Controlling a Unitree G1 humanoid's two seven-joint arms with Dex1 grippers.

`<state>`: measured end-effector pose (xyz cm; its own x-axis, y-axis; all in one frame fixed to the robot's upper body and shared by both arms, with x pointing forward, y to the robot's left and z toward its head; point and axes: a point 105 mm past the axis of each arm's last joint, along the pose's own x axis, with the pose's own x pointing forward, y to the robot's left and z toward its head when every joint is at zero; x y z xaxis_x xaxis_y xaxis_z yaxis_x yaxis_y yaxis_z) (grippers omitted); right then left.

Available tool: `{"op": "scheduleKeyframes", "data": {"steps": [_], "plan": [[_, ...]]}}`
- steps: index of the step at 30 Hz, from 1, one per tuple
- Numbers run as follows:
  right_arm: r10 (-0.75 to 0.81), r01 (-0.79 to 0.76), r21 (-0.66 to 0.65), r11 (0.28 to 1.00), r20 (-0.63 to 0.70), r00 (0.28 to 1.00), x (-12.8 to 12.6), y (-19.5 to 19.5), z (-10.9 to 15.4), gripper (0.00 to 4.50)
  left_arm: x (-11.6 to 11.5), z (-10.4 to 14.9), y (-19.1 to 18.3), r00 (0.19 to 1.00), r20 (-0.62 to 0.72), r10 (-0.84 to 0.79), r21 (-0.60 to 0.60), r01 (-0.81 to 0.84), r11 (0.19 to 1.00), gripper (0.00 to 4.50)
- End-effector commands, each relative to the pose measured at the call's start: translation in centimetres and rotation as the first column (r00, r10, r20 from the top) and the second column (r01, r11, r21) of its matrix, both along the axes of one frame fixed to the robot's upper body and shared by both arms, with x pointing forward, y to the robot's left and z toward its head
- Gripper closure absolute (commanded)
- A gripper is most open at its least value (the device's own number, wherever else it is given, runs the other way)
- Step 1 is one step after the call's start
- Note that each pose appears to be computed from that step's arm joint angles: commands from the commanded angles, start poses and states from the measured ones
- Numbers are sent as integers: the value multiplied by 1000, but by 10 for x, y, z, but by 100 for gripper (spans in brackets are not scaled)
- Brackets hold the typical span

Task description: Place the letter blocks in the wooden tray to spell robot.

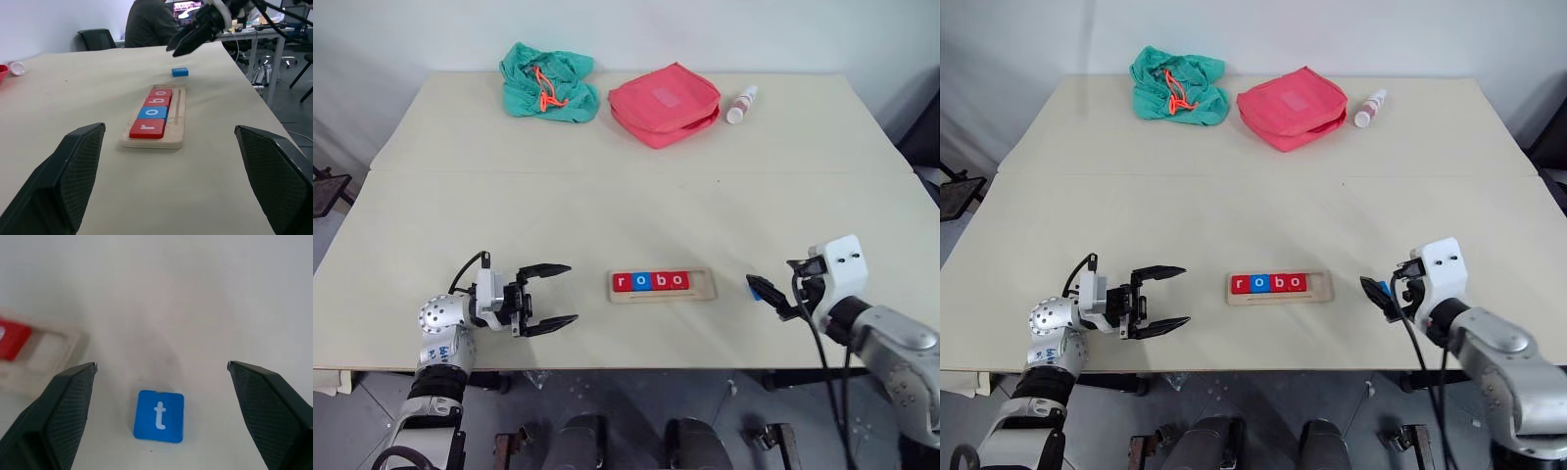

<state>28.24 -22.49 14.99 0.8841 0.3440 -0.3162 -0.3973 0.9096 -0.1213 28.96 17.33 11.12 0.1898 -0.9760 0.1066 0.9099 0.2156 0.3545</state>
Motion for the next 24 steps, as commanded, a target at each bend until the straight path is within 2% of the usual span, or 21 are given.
{"op": "scheduleKeyframes", "data": {"steps": [1,3,6,10,16,21,24], "plan": [[209,-213,-99,972,-51,977,-2,5,3,3,-14,1,-2,997,34,-75,16,74,997,0],[290,-304,-164,938,-106,951,-2,1,2,3,-17,0,-3,997,35,-70,10,69,998,0],[339,-365,-195,910,-155,928,0,-5,1,3,-19,-1,-3,998,35,-60,5,60,998,0],[449,-521,-339,783,-271,851,11,-21,-7,3,-25,-3,-1,999,38,-23,-4,23,1000,0],[549,-649,-426,630,-347,761,25,-28,-13,3,-30,-4,1,999,45,6,-9,-5,1000,0],[601,-693,-443,569,-351,718,37,-23,-13,3,-36,-5,1,999,47,24,-11,-24,1000,0],[636,-715,-419,560,-336,694,42,-15,-13,3,-40,-5,2,998,45,43,-15,-43,999,0]]}}
